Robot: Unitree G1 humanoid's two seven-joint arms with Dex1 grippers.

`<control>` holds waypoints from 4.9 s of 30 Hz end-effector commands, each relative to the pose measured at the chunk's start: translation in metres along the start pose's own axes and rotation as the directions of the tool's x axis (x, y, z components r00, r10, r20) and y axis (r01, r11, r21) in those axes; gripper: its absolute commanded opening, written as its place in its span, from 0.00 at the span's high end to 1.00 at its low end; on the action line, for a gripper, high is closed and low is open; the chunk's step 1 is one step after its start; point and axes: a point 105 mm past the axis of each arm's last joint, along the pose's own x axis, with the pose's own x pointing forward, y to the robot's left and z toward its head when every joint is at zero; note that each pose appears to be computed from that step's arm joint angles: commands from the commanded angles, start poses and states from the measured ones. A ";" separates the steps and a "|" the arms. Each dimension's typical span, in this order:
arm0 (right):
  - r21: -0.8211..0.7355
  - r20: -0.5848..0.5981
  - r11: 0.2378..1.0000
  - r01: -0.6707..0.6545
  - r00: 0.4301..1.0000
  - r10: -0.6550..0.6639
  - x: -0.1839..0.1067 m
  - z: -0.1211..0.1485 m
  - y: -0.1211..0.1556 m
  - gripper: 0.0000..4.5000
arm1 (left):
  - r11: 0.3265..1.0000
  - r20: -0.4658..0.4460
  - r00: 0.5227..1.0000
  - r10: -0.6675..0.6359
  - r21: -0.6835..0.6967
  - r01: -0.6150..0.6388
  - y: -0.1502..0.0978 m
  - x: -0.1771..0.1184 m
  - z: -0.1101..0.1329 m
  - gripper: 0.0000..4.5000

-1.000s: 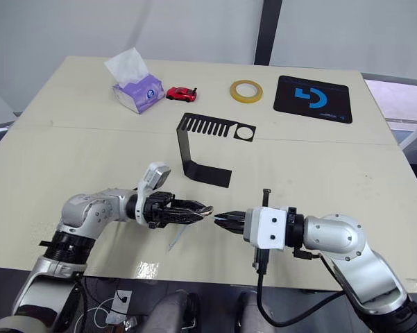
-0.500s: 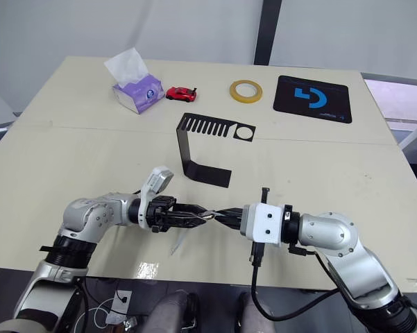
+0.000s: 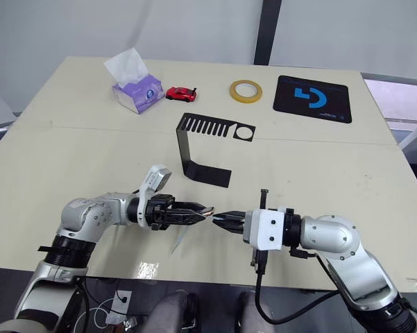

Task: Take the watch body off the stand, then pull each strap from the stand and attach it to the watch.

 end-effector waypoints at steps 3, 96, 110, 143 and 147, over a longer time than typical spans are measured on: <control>-0.018 0.010 1.000 0.017 1.000 -0.017 -0.002 0.004 -0.003 1.00 | 0.999 0.008 0.999 -0.040 0.017 0.040 -0.008 0.003 0.002 0.62; -0.120 -0.094 0.989 0.090 0.990 -0.102 0.004 -0.012 -0.011 1.00 | 1.000 0.059 0.998 0.005 -0.023 -0.004 -0.020 0.031 0.011 0.62; -0.150 -0.057 0.985 0.082 0.994 -0.091 0.002 -0.006 -0.008 1.00 | 0.999 0.072 0.997 0.010 -0.034 -0.008 -0.019 0.029 0.011 0.62; -0.205 -0.090 0.975 0.090 0.990 -0.111 0.004 -0.010 -0.015 1.00 | 0.999 0.022 1.000 0.016 -0.042 -0.015 -0.020 0.032 0.006 0.62; -0.211 -0.087 0.974 0.086 0.991 -0.106 0.006 -0.009 -0.015 1.00 | 0.999 0.023 0.999 0.023 -0.042 -0.022 -0.020 0.033 0.006 0.62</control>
